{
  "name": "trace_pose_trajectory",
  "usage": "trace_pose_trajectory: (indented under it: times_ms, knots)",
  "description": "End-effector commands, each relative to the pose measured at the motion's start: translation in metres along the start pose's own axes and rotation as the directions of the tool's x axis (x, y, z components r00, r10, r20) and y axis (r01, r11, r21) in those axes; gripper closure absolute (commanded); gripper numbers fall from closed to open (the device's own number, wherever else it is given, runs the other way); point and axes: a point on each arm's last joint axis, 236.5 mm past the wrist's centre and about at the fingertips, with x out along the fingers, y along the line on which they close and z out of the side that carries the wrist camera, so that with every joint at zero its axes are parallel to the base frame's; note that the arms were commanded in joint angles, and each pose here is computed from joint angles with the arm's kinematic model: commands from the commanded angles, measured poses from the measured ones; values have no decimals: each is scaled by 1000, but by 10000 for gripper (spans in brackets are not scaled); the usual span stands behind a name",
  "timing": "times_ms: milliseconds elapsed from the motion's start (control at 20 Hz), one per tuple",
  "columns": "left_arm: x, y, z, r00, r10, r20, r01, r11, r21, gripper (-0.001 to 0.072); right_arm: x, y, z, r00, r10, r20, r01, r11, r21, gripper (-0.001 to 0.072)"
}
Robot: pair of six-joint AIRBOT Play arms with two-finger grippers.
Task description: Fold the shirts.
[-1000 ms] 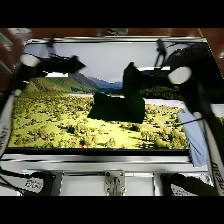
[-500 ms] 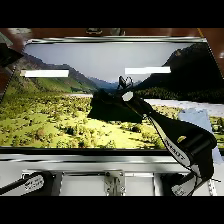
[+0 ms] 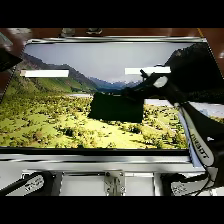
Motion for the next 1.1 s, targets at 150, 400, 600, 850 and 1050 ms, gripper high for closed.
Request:
trace_pose_trajectory:
  times_ms: [150, 400, 600, 850, 1050]
  knots:
    - [10, 2, -16, 999, -9, -44, 8, 1000, -20, 675, -30, -118, -47, 981, -101, -167, 138, 964, 229, 28]
    - [15, -7, -20, 998, -26, -57, 25, 999, -30, 674, 32, -87, -26, 990, 119, -78, -92, 952, 291, 28]
    - [19, -18, -23, 997, -46, -69, 44, 998, -33, 674, 41, -62, 6, 971, 234, 51, -239, 928, 286, 582]
    - [25, -33, -28, 994, -72, -87, 72, 997, -11, 674, -70, -33, 61, 946, 254, 201, -267, 963, 40, 649]
    - [29, -38, -31, 991, -84, -100, 85, 996, -2, 674, -193, -54, 73, 929, 119, 352, -184, 970, 157, 649]
